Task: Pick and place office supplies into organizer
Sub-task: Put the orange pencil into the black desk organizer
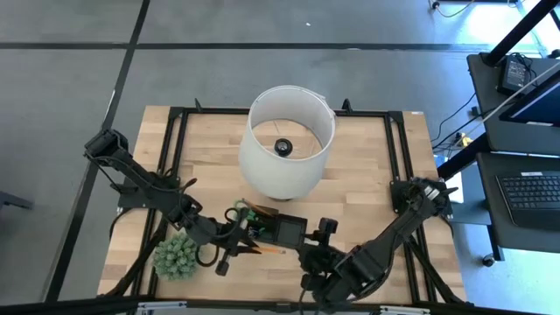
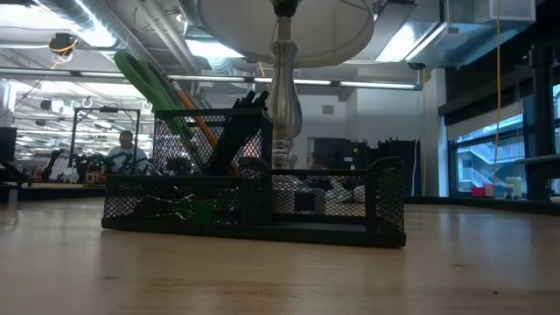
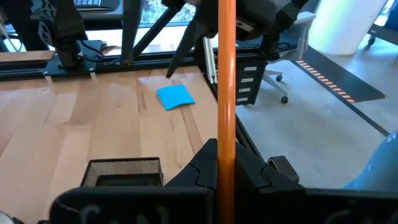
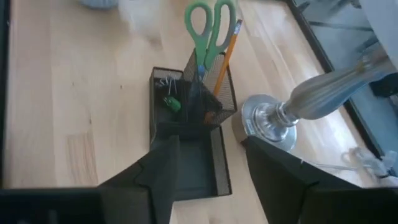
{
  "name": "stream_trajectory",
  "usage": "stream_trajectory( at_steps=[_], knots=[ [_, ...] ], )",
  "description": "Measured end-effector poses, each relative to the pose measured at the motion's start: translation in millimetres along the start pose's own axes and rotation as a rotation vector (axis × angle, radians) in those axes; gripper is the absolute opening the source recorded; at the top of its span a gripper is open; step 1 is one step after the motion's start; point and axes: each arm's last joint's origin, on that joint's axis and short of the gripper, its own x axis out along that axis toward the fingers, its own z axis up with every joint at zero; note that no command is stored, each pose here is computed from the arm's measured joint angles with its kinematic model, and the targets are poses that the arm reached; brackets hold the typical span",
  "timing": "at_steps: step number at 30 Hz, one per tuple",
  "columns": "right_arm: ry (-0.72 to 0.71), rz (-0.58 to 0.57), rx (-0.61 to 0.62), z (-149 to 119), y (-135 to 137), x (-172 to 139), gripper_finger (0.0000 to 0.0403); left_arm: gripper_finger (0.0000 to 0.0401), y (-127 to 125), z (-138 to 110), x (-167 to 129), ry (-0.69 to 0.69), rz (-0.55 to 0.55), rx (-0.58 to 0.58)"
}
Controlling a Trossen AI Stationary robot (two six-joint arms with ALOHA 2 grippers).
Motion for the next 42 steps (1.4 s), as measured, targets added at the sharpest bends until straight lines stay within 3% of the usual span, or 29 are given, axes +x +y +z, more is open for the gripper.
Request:
stream_trajectory(
  at_steps=[3,6,10,14,19,24,33,42],
  knots=[
    [-0.026,0.058,0.022,-8.1,-5.4,4.9,0.0189,0.0010,0.1,-0.1,0.1,0.001,0.000,0.000],
    [-0.078,0.192,0.052,-13.3,-16.5,7.0,0.0189,0.0010,1.3,0.0,0.5,0.001,0.003,-0.001],
    [-0.200,0.343,0.091,-20.9,-38.4,7.5,0.0189,0.0010,3.5,0.4,1.2,0.001,0.010,-0.005],
    [-0.346,0.405,0.163,-24.5,-57.7,4.7,0.0189,0.0010,7.3,0.1,2.3,0.009,0.024,-0.031],
    [-0.417,0.428,0.192,-25.9,-71.0,-0.2,0.0189,0.0010,8.8,-6.7,2.0,0.076,0.039,-0.014],
    [-0.445,0.425,0.196,-20.9,-76.5,-2.6,0.0189,0.0010,12.6,-14.7,2.3,0.150,0.078,-0.084],
    [-0.418,0.457,0.199,-15.7,-76.9,18.8,0.0189,0.0010,17.4,-14.5,3.8,0.149,0.104,-0.093],
    [-0.478,0.491,0.222,-6.8,-80.6,19.2,0.0189,0.0010,21.5,-15.8,4.3,0.167,0.122,-0.094]
  ],
)
